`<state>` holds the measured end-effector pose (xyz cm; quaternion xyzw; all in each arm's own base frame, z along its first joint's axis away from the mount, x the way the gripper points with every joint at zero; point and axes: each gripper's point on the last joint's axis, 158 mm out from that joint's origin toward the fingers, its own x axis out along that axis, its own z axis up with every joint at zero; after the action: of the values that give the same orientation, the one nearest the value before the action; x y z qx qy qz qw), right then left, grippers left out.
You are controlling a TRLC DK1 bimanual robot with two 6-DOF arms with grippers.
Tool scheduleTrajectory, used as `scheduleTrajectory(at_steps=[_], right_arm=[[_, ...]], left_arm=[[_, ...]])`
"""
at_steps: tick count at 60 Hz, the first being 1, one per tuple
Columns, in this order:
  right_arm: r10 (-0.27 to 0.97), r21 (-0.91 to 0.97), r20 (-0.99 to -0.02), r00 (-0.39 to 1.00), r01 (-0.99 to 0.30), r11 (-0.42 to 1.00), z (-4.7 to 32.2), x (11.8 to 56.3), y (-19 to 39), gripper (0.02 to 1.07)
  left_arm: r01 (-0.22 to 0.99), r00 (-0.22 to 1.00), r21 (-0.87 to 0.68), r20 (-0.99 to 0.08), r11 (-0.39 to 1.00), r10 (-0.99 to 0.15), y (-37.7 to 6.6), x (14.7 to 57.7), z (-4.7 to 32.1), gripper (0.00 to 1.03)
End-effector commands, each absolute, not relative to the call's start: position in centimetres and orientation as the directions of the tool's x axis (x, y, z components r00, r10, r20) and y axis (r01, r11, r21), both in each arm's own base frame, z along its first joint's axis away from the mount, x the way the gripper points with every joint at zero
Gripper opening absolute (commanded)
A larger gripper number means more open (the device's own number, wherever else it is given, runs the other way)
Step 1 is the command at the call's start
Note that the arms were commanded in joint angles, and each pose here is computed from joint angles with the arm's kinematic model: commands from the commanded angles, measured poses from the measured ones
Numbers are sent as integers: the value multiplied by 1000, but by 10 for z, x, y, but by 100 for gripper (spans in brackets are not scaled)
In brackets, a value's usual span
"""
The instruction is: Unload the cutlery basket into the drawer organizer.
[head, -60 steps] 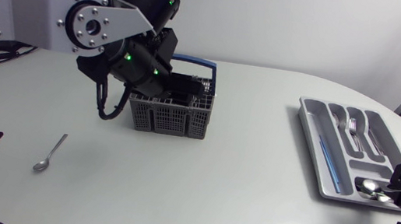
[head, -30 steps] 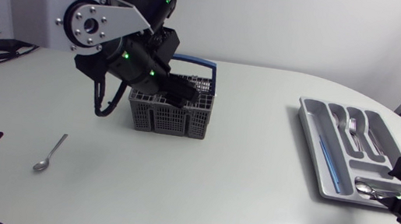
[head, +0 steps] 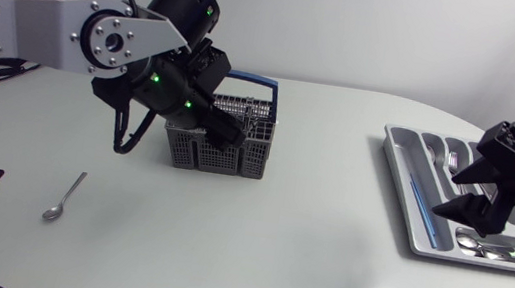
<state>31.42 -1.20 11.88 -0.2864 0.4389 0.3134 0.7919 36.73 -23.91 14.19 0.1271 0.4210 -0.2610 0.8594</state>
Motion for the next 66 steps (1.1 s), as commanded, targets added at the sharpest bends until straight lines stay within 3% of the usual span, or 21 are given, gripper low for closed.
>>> scheduleTrajectory(at_steps=[1,34,66], right_arm=[[282,-117,-865,414,-715,690,138,316,14,101],[423,53,-842,334,-730,682,197,326,164,101],[411,93,-855,317,-687,721,220,353,230,102]], left_arm=[[571,512,9,-786,821,-347,-230,365,144,75],[573,508,-14,-779,819,-369,-203,368,145,84],[561,513,-23,-775,827,-370,-181,371,142,87]])
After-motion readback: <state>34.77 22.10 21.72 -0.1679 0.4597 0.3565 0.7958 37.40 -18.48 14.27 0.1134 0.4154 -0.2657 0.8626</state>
